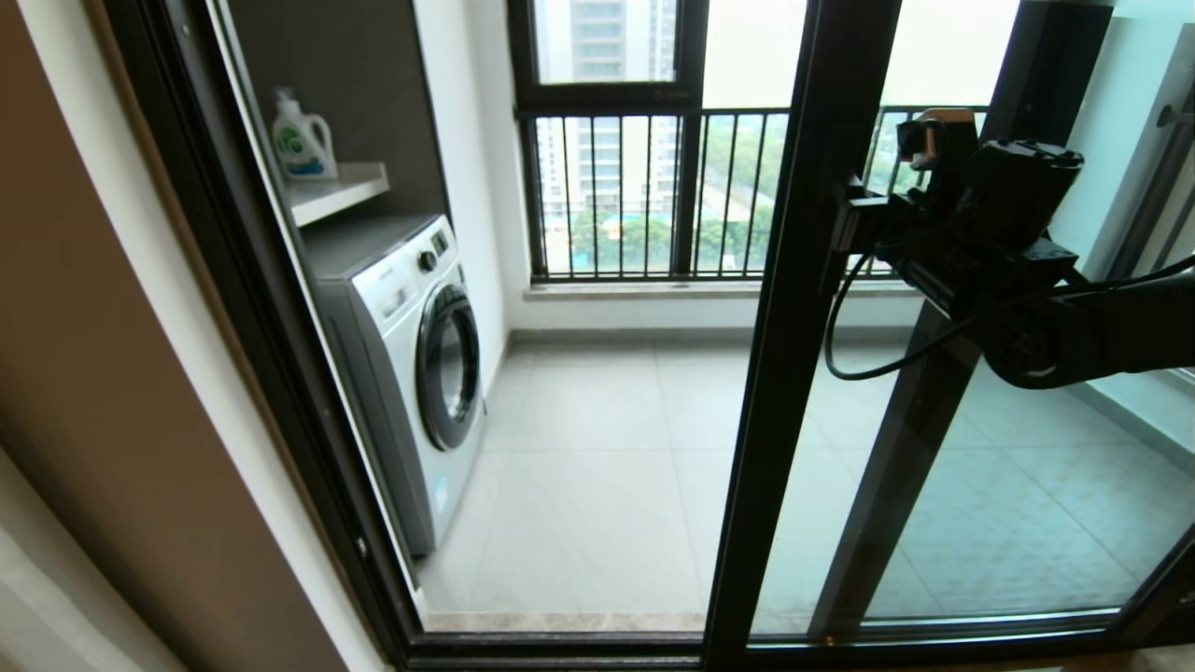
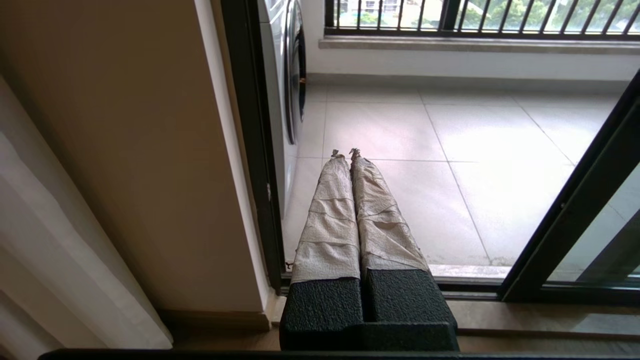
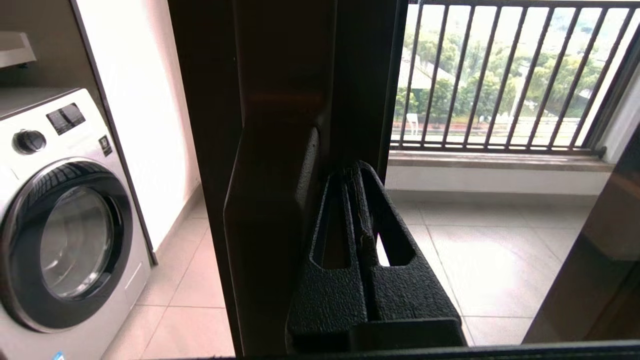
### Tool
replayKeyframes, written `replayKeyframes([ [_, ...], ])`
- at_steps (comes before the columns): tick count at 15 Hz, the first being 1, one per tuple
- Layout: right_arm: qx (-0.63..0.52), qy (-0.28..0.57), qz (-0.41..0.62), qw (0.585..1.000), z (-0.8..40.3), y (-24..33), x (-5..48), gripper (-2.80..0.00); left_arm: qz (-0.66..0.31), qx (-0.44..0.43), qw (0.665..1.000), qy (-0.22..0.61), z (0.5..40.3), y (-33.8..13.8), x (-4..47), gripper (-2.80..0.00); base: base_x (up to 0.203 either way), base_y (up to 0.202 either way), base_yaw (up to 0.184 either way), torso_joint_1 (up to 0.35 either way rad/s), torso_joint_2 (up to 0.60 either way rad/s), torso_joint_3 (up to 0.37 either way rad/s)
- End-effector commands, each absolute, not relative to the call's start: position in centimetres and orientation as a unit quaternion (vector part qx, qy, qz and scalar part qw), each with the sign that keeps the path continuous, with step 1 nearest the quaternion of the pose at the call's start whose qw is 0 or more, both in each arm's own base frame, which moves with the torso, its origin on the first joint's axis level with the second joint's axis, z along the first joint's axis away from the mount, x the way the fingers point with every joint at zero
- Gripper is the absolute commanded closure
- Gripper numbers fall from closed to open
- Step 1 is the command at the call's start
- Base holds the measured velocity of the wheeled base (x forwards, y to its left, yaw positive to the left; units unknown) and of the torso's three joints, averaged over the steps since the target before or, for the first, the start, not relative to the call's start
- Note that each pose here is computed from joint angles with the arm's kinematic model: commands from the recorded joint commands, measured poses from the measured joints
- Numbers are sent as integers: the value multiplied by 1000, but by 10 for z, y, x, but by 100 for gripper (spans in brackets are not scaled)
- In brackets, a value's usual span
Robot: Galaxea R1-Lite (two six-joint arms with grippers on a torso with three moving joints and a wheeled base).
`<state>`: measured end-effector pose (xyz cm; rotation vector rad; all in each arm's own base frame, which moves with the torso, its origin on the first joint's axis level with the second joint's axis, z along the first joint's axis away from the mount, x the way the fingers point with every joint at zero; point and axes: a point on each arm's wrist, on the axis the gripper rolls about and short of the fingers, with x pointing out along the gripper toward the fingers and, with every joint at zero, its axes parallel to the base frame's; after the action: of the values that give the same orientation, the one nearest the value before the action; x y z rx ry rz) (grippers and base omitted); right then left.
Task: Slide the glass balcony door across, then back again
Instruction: Close the slid door
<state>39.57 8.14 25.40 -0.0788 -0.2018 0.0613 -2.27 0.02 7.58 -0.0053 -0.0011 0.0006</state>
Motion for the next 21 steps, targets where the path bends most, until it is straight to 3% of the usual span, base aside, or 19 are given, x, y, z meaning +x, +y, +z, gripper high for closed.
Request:
replayKeyframes([
  [1, -38, -99, 43, 993, 251, 97, 396, 0, 1, -3, 1000, 0, 76, 0, -23, 0, 0, 0, 0, 0, 0, 0],
  [21, -27, -99, 138, 985, 237, 201, 382, 0, 1, -3, 1000, -1, 76, 0, -23, 0, 0, 0, 0, 0, 0, 0],
])
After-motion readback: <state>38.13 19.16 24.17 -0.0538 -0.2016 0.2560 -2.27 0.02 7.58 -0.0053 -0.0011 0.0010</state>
